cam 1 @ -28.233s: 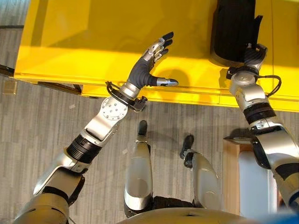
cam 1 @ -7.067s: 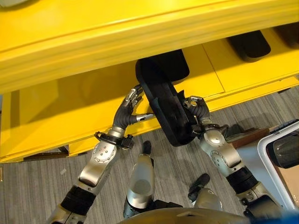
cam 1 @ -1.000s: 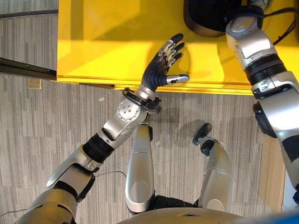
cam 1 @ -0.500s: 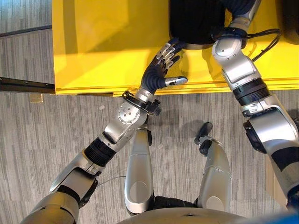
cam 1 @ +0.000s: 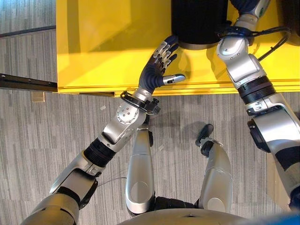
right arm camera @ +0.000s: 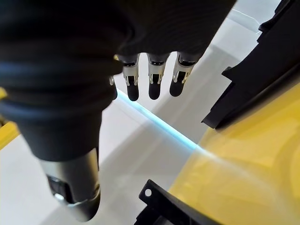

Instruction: Move parts from the plastic box to the shelf.

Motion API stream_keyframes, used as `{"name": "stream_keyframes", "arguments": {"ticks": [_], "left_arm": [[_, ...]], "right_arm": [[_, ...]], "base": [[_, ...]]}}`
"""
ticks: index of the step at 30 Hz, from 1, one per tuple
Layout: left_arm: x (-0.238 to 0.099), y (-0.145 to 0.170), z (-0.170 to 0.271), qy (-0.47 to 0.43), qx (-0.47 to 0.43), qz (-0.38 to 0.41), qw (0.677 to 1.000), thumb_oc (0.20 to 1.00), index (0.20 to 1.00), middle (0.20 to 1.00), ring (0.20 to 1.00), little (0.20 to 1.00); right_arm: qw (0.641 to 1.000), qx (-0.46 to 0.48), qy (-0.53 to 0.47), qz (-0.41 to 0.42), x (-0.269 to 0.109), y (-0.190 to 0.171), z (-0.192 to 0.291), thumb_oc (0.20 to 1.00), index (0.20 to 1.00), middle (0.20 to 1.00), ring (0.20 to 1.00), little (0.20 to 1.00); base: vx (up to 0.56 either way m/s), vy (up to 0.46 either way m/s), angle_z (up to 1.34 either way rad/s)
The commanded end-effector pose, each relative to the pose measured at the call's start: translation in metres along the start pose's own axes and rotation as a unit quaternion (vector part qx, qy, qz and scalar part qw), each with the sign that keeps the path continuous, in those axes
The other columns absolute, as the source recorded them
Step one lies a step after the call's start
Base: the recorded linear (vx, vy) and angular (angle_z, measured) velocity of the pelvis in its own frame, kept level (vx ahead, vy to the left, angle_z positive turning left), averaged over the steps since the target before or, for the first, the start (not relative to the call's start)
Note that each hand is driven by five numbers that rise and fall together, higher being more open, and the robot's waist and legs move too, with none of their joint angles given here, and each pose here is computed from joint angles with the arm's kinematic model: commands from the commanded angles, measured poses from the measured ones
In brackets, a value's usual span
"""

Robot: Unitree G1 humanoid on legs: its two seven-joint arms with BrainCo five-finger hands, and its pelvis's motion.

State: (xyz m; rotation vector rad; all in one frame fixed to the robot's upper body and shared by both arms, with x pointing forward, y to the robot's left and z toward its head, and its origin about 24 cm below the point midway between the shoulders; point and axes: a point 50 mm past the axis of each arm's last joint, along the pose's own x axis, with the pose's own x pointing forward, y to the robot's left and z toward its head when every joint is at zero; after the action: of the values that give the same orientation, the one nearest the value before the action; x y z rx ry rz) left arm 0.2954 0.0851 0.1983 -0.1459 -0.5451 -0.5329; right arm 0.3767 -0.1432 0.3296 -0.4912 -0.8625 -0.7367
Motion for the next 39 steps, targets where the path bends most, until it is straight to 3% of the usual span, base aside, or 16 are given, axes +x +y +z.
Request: {"name": "stream_keyframes", "arguments": {"ticks": [1,8,20,21,22,24,28,39], "left_arm": [[0.004,-0.020,0.021,-0.065,-0.030,-0.043,0.997,1.000,1.000,1.000,1.000,1.000],[-0.010,-0.027,0.014,-0.055,-0.035,-0.053,0.996,1.000,1.000,1.000,1.000,1.000],[-0.020,-0.026,0.012,-0.065,-0.035,-0.032,0.997,1.000,1.000,1.000,1.000,1.000],[-0.023,-0.025,0.017,-0.086,-0.030,-0.017,0.996,1.000,1.000,1.000,1.000,1.000],[-0.043,0.001,0.032,-0.163,-0.049,0.129,0.977,1.000,1.000,1.000,1.000,1.000],[-0.076,0.025,0.026,-0.117,-0.019,0.167,0.979,1.000,1.000,1.000,1.000,1.000],[-0.096,0.036,0.025,-0.104,-0.008,0.179,0.978,1.000,1.000,1.000,1.000,1.000],[-0.107,0.036,0.022,-0.081,0.005,0.158,0.984,1.000,1.000,1.000,1.000,1.000]], "right_arm": [[0.994,0.051,-0.095,-0.036,0.023,-0.018,0.035,1.000,1.000,1.000,1.000,1.000],[0.963,0.190,-0.191,0.002,0.003,-0.032,0.086,1.000,1.000,1.000,1.000,1.000],[0.941,0.243,-0.226,0.068,-0.033,-0.040,0.093,1.000,1.000,1.000,1.000,1.000],[0.937,0.258,-0.217,0.091,-0.038,-0.040,0.092,1.000,1.000,1.000,1.000,1.000],[0.930,0.273,-0.194,0.150,-0.072,-0.050,0.070,1.000,1.000,1.000,1.000,1.000],[0.928,0.250,-0.206,0.186,-0.109,-0.078,0.050,1.000,1.000,1.000,1.000,1.000],[0.927,0.242,-0.188,0.217,-0.132,-0.092,0.032,1.000,1.000,1.000,1.000,1.000],[0.908,0.275,-0.095,0.301,-0.165,-0.093,0.014,1.000,1.000,1.000,1.000,1.000]], "base": [[0.00,0.000,0.00],[0.01,0.003,-0.01],[-0.01,0.012,-0.06],[-0.09,-0.116,-0.05],[-0.10,-0.151,0.09],[-0.11,-0.176,0.11],[-0.06,-0.051,-0.09],[-0.01,-0.015,-0.03]]}}
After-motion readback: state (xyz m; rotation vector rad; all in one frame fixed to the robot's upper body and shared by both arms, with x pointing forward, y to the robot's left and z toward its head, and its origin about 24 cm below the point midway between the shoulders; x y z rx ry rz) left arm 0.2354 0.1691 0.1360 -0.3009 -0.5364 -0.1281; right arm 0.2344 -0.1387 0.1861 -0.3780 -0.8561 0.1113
